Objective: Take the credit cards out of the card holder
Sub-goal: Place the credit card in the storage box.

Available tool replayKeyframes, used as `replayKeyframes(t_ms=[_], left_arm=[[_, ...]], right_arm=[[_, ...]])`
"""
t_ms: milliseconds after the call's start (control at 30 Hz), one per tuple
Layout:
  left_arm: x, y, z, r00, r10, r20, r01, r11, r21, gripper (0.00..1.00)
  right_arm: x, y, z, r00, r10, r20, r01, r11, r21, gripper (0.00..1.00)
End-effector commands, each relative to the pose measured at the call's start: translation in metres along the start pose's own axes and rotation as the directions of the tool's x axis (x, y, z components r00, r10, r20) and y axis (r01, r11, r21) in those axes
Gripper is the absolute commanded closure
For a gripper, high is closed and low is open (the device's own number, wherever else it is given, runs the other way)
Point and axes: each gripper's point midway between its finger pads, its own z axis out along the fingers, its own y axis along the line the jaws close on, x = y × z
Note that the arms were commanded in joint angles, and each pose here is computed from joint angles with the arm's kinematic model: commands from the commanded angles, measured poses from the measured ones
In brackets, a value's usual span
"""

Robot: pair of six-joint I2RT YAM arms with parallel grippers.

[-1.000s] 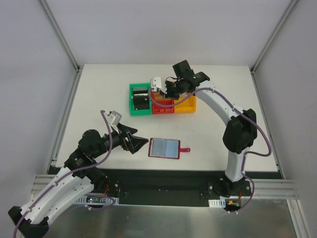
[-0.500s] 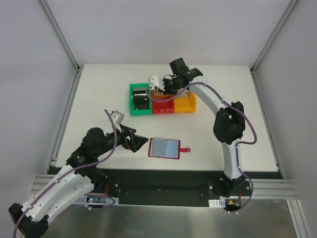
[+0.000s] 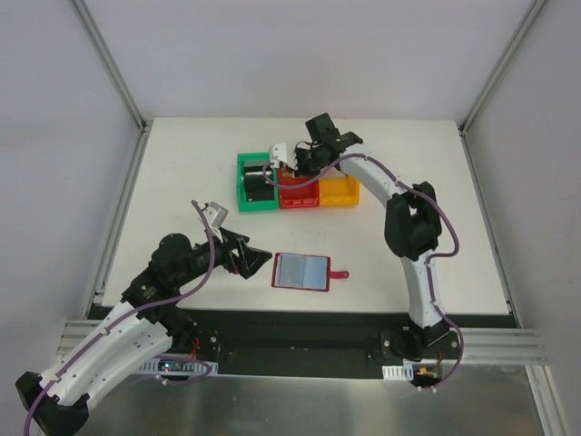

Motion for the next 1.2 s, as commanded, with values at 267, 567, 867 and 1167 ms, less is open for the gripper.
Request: replayKeyframes(t_ms=[267,567,867,1167], left_arm=[[-0.004,0.006,0.003,1.000,0.012,0.014,-0.011,1.000,-0.025,0.01],[-0.004,0.006,0.004,1.000,0.012,0.009,-0.011,1.000,-0.027,0.01],[-0.002,0.007,0.005,1.000,0.010,0.000,-0.010,1.000,-0.026,0.01],[-0.001,0.008,0.006,1.000,0.010,-0.006,-0.010,1.000,-0.029,0.01]], right_arm=[[0.012,0.002,0.024,1.000,0.015,-0.021,-0.016,1.000,-0.015,1.00],[0.019,0.005,0.037,0.999,0.026,-0.031,-0.027,0.999,-0.025,0.99],[0.026,0.007,0.047,0.999,0.028,-0.041,-0.030,0.999,-0.029,1.00],[0.035,0.004,0.055,0.997,0.035,-0.066,-0.037,0.999,-0.016,1.00]])
